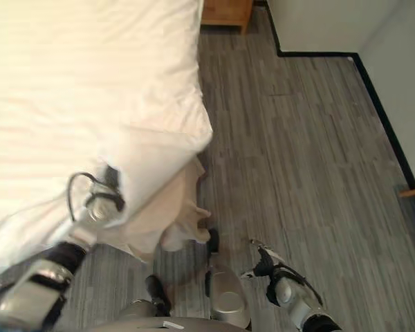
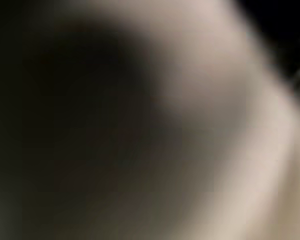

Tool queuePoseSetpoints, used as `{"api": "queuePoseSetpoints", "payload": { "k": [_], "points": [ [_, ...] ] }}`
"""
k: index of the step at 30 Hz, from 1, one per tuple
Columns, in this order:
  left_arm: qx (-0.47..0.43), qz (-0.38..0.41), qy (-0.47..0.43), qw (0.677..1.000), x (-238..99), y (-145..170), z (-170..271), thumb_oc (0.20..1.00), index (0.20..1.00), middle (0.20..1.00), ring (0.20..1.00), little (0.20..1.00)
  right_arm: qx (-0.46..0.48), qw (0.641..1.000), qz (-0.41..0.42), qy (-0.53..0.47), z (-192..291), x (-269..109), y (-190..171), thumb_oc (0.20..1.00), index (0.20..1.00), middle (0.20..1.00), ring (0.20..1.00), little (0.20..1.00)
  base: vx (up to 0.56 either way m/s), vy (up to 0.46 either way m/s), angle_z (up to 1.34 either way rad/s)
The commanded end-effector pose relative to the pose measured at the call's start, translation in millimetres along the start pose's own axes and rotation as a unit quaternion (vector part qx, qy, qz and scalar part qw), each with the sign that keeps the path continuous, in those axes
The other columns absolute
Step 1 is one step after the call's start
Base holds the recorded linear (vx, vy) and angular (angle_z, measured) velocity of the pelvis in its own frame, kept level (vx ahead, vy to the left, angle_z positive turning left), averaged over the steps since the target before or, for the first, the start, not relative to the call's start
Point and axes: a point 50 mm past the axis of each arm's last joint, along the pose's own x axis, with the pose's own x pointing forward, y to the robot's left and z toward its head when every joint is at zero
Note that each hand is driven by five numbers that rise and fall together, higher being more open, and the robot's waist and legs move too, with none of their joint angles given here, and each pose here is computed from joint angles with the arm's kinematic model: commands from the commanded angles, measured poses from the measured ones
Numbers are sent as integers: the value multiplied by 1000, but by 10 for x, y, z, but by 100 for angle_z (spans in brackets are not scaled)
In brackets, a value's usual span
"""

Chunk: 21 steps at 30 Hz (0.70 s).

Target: Making the bed.

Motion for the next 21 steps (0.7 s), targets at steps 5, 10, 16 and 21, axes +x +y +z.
{"api": "queuePoseSetpoints", "payload": {
  "k": [5,10,16,21],
  "points": [
    [-114,-180,-1,977,-415,-427,12,200,200,200,200,200,-7,999,19,-27,192,55,87,1000,1000,1000,1000,1000,-243,32,-23],
    [-122,-214,39,968,-650,-486,-159,200,200,200,200,200,-6,999,44,-26,224,47,221,1000,1000,1000,1000,1000,-160,-181,-8],
    [-155,-246,65,955,-825,-664,-166,200,200,200,200,200,-42,997,62,-20,231,110,251,1000,1000,1000,1000,1000,-240,-185,-38],
    [-188,-301,34,934,-859,-915,81,200,200,200,200,200,-55,994,79,48,-52,52,323,1000,1000,1000,1000,1000,-275,-81,9]
  ]
}}
